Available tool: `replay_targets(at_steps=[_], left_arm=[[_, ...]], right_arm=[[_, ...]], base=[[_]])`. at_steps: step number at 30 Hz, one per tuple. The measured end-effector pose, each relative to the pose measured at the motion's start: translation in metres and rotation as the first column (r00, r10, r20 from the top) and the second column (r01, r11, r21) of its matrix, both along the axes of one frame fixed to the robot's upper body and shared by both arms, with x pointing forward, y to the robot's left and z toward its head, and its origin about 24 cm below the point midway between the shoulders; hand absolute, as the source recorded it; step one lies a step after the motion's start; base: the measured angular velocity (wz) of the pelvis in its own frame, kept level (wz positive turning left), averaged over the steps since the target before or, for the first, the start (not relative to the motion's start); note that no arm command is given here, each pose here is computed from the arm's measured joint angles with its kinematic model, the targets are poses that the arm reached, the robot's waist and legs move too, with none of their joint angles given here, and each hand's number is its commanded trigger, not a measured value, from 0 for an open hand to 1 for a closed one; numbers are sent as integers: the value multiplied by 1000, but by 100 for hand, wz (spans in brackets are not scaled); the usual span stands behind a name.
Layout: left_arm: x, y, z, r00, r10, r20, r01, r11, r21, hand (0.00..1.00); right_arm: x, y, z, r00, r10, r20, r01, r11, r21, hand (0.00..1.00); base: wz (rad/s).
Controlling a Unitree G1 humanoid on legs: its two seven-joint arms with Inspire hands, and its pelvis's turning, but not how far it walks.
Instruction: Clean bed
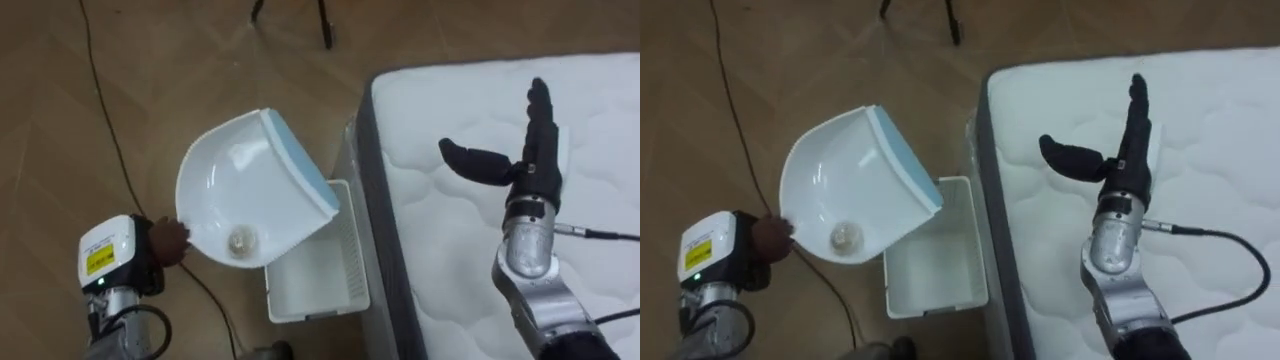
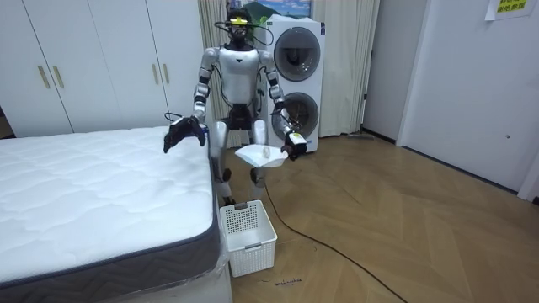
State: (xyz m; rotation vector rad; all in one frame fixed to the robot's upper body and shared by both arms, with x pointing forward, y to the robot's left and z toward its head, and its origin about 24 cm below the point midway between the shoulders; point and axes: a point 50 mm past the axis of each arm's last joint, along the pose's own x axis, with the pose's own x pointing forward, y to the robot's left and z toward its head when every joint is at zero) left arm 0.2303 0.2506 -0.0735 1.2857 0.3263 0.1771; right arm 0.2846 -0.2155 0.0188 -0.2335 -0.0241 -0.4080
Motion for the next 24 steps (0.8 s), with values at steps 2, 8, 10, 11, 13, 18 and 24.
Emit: replay_targets(at_steps=[2, 8, 10, 11, 13, 18, 24], left_arm=[[4, 2, 3, 998, -56, -12, 56, 997, 50, 100], [20, 31, 28, 993, -114, -5, 112, 966, 233, 100], [23, 36, 33, 993, -117, -6, 114, 957, 267, 100], [28, 37, 38, 991, -135, -5, 130, 947, 294, 100], [34, 38, 43, 987, -162, -8, 155, 931, 331, 100], [42, 46, 56, 984, -174, -22, 169, 906, 388, 100], [44, 67, 70, 984, -156, -88, 179, 868, 463, 100]], right_arm=[[-1, 1, -3, 1000, 14, -17, -15, 999, -32, 0], [0, 9, -6, 997, 74, -38, -76, 996, -39, 0], [0, 9, -9, 995, 80, -54, -82, 996, -43, 0], [0, 8, -11, 995, 79, -68, -82, 996, -46, 0], [-1, 7, -15, 993, 80, -86, -84, 995, -53, 0], [-2, 1, -15, 991, 80, -105, -88, 993, -79, 0], [3, -12, 0, 992, 93, -84, -104, 985, -138, 0]], base=[[7], [3], [2], [7], [11], [-2], [-8]])
